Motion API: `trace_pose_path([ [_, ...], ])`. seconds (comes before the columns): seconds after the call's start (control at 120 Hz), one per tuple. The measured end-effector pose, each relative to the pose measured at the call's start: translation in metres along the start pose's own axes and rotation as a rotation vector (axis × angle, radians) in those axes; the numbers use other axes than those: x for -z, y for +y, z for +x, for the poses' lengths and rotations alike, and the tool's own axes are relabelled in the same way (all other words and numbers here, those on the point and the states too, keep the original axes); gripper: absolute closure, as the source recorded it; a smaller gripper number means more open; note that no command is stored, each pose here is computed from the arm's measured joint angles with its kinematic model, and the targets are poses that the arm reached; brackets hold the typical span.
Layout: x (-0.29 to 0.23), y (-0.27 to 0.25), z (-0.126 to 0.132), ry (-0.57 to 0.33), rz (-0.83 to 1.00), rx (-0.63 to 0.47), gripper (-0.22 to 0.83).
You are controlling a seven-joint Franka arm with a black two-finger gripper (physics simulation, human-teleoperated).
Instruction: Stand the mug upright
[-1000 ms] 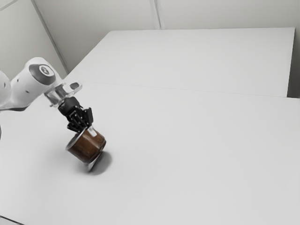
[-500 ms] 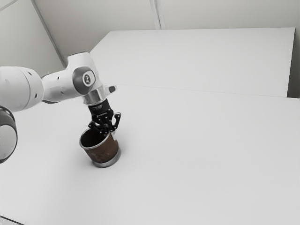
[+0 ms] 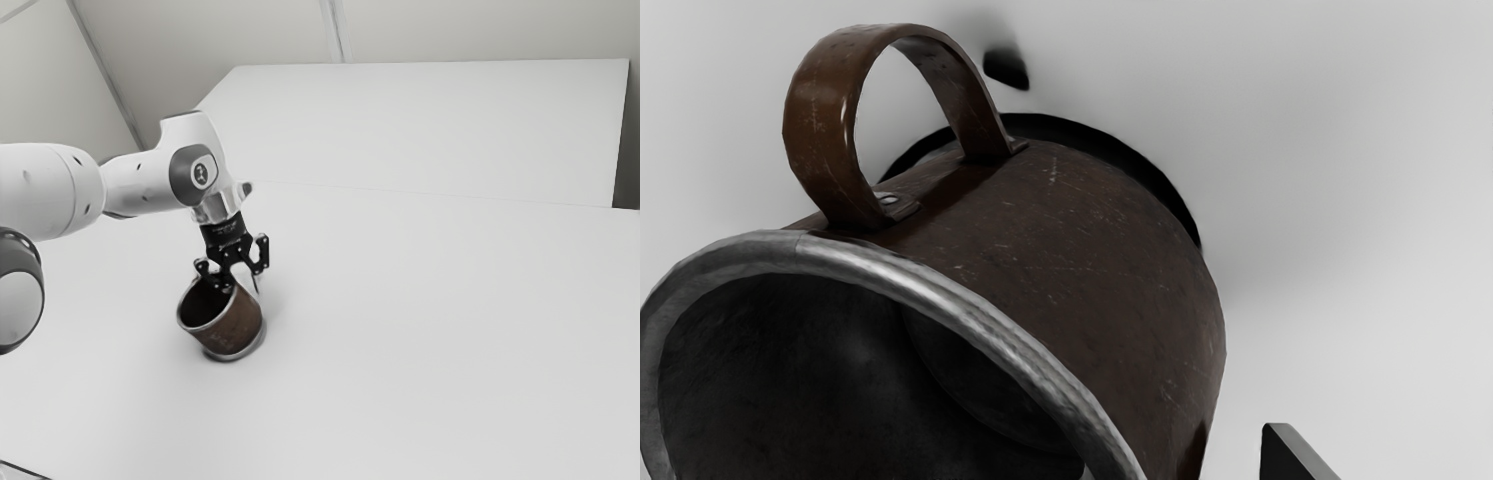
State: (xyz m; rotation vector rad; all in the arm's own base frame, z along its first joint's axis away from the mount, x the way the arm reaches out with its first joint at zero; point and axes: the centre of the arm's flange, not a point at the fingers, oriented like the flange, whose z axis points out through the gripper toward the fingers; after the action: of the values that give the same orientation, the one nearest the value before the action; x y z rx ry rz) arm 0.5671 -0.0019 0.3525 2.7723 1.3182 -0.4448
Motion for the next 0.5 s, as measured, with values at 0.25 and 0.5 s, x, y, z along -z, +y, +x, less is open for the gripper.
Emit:
trace_pose_path([
  [0.25, 0.002, 0.005, 0.003, 0.013, -0.007, 0.078, 0.12],
  [0.5, 0.006, 0.011, 0.007, 0.038, -0.067, 0.109, 0.04],
])
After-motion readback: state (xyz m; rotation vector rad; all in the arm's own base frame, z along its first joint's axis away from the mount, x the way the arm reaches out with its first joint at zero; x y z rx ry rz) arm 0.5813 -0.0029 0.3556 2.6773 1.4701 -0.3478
